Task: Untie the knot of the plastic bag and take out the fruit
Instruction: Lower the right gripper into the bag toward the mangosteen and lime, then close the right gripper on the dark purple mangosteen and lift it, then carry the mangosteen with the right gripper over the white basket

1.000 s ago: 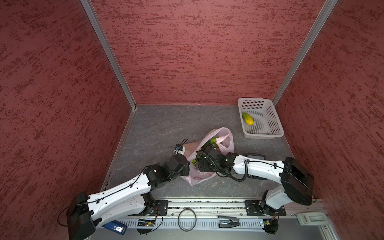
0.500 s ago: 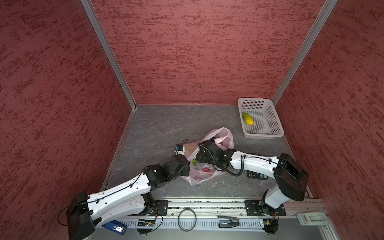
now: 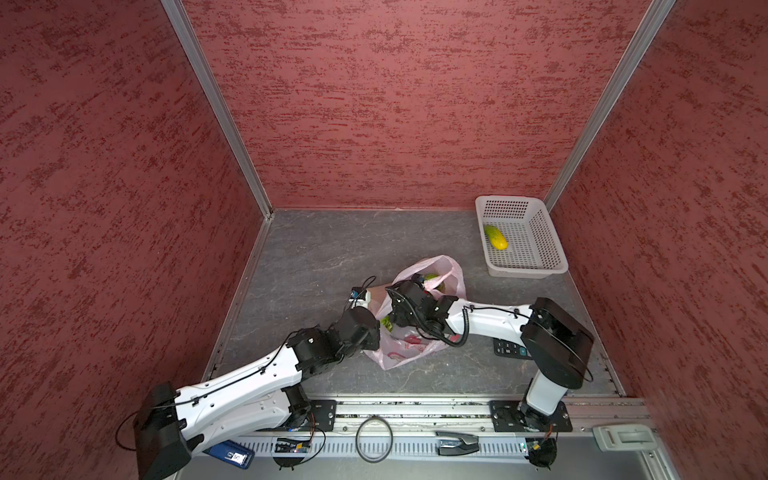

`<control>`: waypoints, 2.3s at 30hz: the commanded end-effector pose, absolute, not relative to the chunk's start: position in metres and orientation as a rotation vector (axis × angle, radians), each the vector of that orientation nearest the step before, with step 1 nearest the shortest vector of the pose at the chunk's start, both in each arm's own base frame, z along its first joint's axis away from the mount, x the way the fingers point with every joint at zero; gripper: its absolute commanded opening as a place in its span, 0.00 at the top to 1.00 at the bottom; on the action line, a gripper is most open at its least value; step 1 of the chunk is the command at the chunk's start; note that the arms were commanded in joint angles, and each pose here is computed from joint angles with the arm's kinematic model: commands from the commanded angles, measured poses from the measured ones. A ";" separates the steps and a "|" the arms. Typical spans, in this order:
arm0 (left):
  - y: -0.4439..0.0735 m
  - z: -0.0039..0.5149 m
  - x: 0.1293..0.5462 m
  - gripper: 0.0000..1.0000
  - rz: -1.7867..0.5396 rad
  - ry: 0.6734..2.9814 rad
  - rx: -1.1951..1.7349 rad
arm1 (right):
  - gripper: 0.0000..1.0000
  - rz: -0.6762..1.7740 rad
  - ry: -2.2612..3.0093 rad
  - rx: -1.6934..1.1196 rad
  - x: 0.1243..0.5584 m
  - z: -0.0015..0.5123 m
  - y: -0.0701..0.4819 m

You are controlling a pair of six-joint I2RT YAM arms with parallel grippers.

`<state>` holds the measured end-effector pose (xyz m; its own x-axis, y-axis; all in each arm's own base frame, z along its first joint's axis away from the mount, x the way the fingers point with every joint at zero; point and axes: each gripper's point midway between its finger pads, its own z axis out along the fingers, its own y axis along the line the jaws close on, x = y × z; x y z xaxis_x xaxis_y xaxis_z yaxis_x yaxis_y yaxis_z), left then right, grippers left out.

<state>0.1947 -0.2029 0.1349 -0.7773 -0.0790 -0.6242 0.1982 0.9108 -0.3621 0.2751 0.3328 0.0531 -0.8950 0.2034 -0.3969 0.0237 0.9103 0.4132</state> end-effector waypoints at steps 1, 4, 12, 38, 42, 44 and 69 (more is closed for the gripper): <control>-0.207 0.146 0.198 1.00 -0.570 2.370 0.066 | 0.23 0.531 2.618 0.186 0.283 0.050 0.332; -0.206 0.147 0.199 1.00 -0.564 2.369 0.064 | 0.38 0.552 2.619 0.188 0.280 0.050 0.333; -0.206 0.147 0.201 1.00 -0.559 2.362 0.049 | 0.47 0.572 2.607 0.164 0.278 0.064 0.331; -0.208 0.158 0.212 1.00 -0.522 2.331 0.035 | 0.51 0.798 2.557 -0.097 0.206 0.192 0.342; -0.208 0.158 0.212 1.00 -0.519 2.328 0.033 | 0.51 0.837 2.514 -0.100 0.206 0.225 0.340; -0.207 0.159 0.213 1.00 -0.517 2.327 0.032 | 0.51 0.845 2.484 -0.097 0.208 0.242 0.338; -0.212 0.160 0.211 1.00 -0.516 2.322 0.044 | 0.50 0.694 2.188 0.319 0.378 0.338 0.140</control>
